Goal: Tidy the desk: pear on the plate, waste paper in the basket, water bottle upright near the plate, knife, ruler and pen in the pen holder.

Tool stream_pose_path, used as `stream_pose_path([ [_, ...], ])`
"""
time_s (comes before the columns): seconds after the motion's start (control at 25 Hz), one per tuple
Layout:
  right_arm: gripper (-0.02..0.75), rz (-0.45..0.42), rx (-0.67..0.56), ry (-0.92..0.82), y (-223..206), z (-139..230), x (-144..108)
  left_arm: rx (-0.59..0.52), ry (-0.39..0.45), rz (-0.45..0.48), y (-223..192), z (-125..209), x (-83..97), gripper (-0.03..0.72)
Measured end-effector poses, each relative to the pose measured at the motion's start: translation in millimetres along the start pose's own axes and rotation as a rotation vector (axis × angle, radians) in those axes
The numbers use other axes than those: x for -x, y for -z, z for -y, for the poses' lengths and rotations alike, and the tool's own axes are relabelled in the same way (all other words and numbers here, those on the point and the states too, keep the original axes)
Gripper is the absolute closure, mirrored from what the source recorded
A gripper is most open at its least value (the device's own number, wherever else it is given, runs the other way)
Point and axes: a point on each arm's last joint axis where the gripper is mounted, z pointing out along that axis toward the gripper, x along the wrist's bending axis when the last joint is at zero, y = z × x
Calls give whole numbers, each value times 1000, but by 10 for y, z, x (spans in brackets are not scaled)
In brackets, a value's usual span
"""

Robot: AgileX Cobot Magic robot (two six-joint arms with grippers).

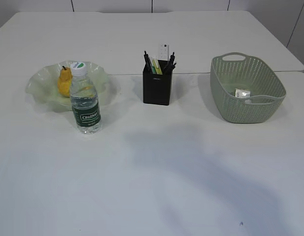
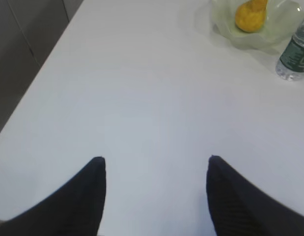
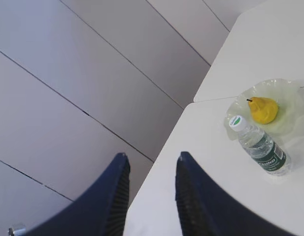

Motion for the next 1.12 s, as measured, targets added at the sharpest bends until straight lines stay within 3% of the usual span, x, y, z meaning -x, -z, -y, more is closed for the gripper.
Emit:
stream_pose_path([
  [0.2,496,-18,8,22,72,21,-88,-26,-12,33,-86,57,50,232],
  [0.48,491,-36,3,38,121,45,-153,36,-113,198,-85,17,203,245],
  [0.84,491,-39,-6,37,120,56,-153,19,-128,208,-116,46,220,342],
  [1.12,491,-40,-8,37,120,58,-154,19,-128,208,-116,46,220,363],
])
